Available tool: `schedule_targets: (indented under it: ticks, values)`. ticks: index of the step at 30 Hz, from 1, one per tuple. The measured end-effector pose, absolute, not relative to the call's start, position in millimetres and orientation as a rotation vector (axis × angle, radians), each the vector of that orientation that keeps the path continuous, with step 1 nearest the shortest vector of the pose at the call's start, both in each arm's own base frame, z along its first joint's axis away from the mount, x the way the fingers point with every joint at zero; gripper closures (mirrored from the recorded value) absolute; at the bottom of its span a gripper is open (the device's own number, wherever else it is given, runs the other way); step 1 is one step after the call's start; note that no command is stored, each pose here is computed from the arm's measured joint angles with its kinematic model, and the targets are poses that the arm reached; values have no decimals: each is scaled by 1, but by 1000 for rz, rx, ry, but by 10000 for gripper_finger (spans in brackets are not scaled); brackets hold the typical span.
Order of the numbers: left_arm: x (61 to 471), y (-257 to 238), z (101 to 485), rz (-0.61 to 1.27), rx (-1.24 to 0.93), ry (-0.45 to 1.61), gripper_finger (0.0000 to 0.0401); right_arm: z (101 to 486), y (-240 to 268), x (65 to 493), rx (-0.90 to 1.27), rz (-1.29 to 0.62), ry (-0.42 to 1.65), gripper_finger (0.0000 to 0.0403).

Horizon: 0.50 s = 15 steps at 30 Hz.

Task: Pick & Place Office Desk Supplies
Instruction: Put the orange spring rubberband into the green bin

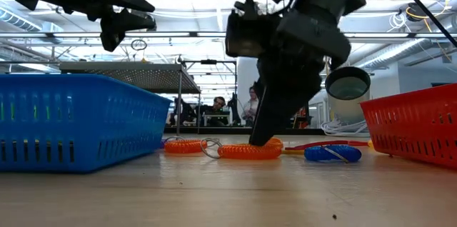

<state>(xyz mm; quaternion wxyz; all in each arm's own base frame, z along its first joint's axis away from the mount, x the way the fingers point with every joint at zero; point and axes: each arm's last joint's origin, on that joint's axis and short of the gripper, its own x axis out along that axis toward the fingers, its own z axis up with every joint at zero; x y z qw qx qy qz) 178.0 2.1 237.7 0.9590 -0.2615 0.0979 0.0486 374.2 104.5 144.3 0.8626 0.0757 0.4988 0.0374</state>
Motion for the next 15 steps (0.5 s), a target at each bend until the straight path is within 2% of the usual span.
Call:
schedule_targets:
  ticks: [11,15]
  values:
    - [178,3,238,115,-530,193,256,125,104,361,163,48,1015,275]
    - [178,3,238,116,-529,193,256,123,109,358,143,42,1013,297]
